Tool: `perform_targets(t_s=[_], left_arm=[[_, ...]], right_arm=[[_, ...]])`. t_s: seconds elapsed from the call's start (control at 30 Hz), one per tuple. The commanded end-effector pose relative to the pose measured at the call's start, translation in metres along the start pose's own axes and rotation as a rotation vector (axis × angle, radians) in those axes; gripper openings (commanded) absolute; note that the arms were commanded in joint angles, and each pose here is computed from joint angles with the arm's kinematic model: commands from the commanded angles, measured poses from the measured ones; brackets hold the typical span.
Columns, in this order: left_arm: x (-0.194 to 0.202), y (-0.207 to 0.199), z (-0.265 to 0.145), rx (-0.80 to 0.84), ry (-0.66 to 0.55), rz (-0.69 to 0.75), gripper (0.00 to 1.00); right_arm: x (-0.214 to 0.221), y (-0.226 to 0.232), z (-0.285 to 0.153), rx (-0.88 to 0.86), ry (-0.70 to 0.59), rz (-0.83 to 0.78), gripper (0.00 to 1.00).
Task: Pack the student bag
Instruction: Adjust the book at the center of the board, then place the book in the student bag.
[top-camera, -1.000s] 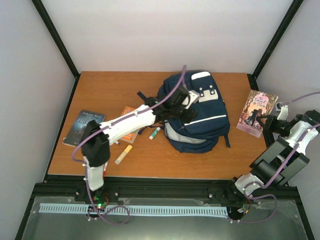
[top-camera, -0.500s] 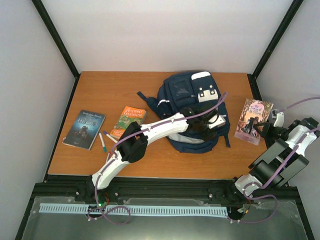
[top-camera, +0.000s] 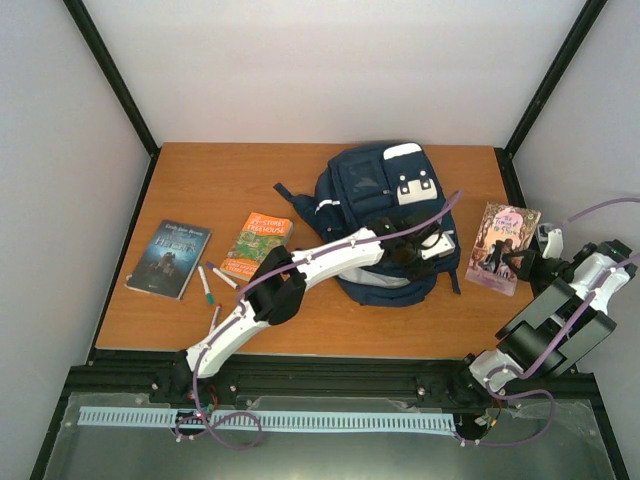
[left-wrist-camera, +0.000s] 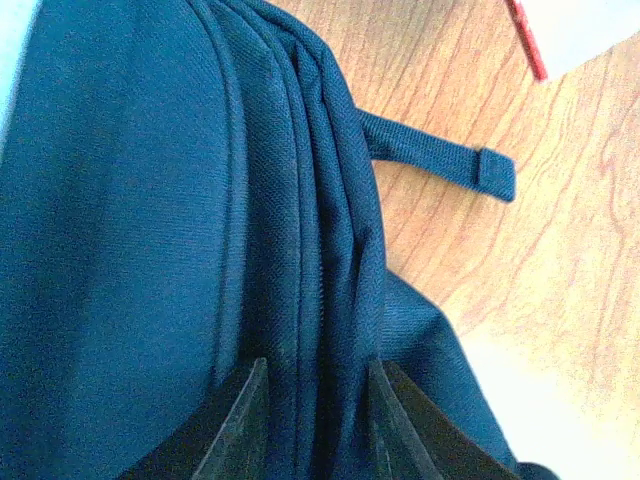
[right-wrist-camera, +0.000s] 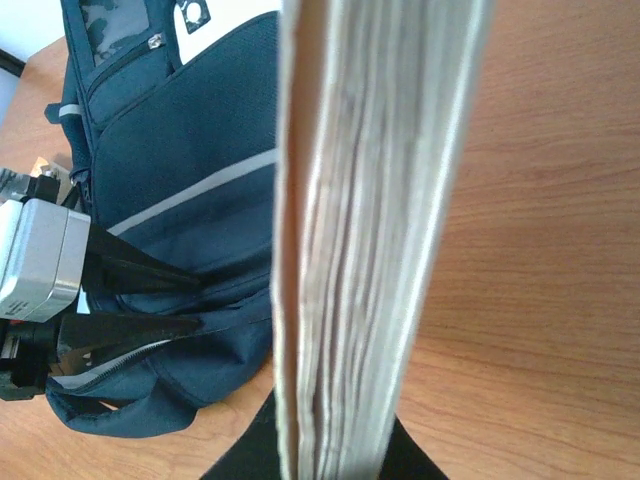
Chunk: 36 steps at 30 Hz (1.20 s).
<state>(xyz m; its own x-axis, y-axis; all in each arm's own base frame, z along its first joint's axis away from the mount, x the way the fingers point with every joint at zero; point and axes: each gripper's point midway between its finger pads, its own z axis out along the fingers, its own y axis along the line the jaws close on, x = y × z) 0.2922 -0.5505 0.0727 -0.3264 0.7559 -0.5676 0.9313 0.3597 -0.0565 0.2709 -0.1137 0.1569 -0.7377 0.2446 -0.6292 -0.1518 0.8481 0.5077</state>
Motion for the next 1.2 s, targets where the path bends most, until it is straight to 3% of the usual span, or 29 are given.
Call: perform_targets(t_s=[0.0, 0.13, 0.17, 0.23, 0.27, 0.43, 0.57, 0.73, 0.97, 1.17], left_arm=[[-0.012, -0.02, -0.006, 0.037, -0.036, 0.054, 0.24], [-0.006, -0.025, -0.004, 0.024, -0.015, 0.067, 0.14], [-0.004, -0.024, -0.003, 0.019, -0.014, 0.064, 0.18], [-0.003, -0.017, 0.0, -0.021, -0.009, 0.044, 0.39], [-0.002, -0.011, 0.001, -0.052, -0.004, 0.037, 0.44], [0.004, 0.005, 0.013, -0.139, 0.028, 0.042, 0.45], [0.0, 0.016, 0.012, -0.205, 0.022, 0.036, 0.22], [-0.035, 0.022, -0.034, -0.262, -0.094, 0.033, 0.01], [-0.084, 0.039, -0.118, -0.398, -0.255, 0.059, 0.01], [-0.094, 0.072, -0.16, -0.534, -0.294, 0.04, 0.01]], right_arm=[[0.003, 0.005, -0.002, -0.003, -0.012, -0.023, 0.03], [0.002, 0.007, -0.003, -0.01, -0.013, -0.024, 0.03], [0.001, 0.007, -0.003, -0.008, -0.014, -0.026, 0.03], [0.002, 0.008, -0.003, -0.008, -0.014, -0.028, 0.03], [0.002, 0.008, -0.003, -0.009, -0.014, -0.029, 0.03], [0.006, 0.01, -0.003, -0.016, -0.01, -0.02, 0.03], [0.005, 0.013, -0.004, -0.021, -0.012, -0.011, 0.03], [-0.001, 0.014, -0.007, -0.02, -0.011, 0.016, 0.03], [-0.018, 0.026, -0.017, -0.034, -0.036, 0.055, 0.03], [-0.022, 0.057, -0.006, -0.127, -0.01, 0.07, 0.03]])
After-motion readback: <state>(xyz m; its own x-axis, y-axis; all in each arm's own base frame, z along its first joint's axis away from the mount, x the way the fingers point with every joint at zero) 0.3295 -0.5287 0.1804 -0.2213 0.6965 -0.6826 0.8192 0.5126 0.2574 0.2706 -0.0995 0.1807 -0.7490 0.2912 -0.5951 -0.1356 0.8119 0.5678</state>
